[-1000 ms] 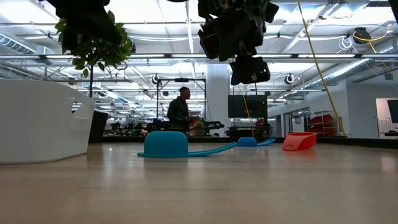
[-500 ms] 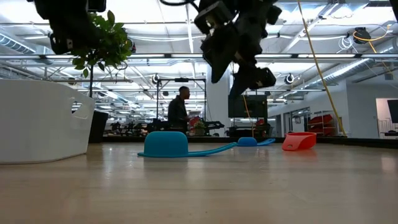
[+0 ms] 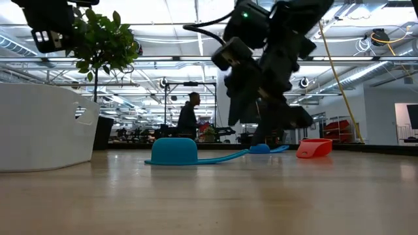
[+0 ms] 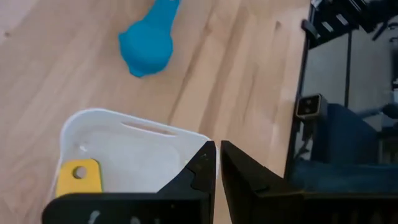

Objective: Nest measuring cups in basket
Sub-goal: Stack the light blue measuring cup on top of the yellow measuring cup in the white bin

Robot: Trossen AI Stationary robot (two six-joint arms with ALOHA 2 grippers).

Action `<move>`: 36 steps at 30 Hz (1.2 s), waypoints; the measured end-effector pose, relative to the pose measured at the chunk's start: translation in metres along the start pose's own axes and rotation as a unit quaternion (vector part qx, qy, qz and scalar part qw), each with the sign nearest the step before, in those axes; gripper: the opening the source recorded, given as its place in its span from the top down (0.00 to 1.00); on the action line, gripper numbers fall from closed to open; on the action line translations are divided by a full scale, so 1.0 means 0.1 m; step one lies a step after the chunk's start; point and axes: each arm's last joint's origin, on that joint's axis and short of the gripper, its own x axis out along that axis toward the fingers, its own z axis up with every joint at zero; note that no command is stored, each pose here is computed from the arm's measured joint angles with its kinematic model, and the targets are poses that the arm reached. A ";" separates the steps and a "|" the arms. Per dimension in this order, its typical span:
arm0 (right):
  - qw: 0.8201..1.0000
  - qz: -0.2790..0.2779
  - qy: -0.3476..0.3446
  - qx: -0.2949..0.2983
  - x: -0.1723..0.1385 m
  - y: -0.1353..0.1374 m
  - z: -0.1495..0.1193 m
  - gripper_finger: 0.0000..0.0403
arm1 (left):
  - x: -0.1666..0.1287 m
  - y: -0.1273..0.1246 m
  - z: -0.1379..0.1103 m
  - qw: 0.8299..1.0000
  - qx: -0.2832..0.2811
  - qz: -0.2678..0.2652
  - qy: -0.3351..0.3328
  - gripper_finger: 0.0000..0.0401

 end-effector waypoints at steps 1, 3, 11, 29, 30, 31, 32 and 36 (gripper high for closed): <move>1.000 0.002 -0.007 0.005 0.03 -0.04 -0.02 0.48 | 0.00 -0.01 -0.02 1.000 -0.004 -0.003 0.003 0.94; 1.000 0.000 -0.024 0.018 0.10 -0.13 -0.08 0.48 | 0.00 -0.04 -0.05 1.000 -0.015 -0.008 0.008 0.94; 0.997 0.032 -0.064 0.041 0.20 -0.28 -0.16 0.48 | -0.02 -0.17 -0.17 0.999 -0.019 -0.027 0.001 0.94; 0.994 0.030 -0.087 0.052 0.24 -0.29 -0.17 0.67 | -0.02 -0.13 -0.17 0.997 0.014 0.036 -0.062 0.94; 0.995 0.030 -0.086 0.051 0.24 -0.29 -0.17 0.70 | -0.02 -0.13 -0.17 0.997 0.017 0.041 -0.066 0.94; 0.995 0.027 -0.088 0.050 0.24 -0.29 -0.17 0.73 | -0.02 -0.12 -0.17 0.996 0.019 0.047 -0.068 0.94; 0.994 0.024 -0.094 0.048 0.24 -0.30 -0.17 0.76 | -0.02 -0.11 -0.17 0.996 0.022 0.055 -0.069 0.94; 0.993 0.018 -0.113 0.040 0.25 -0.30 -0.16 0.89 | -0.03 -0.06 -0.19 0.993 0.030 0.085 -0.071 0.94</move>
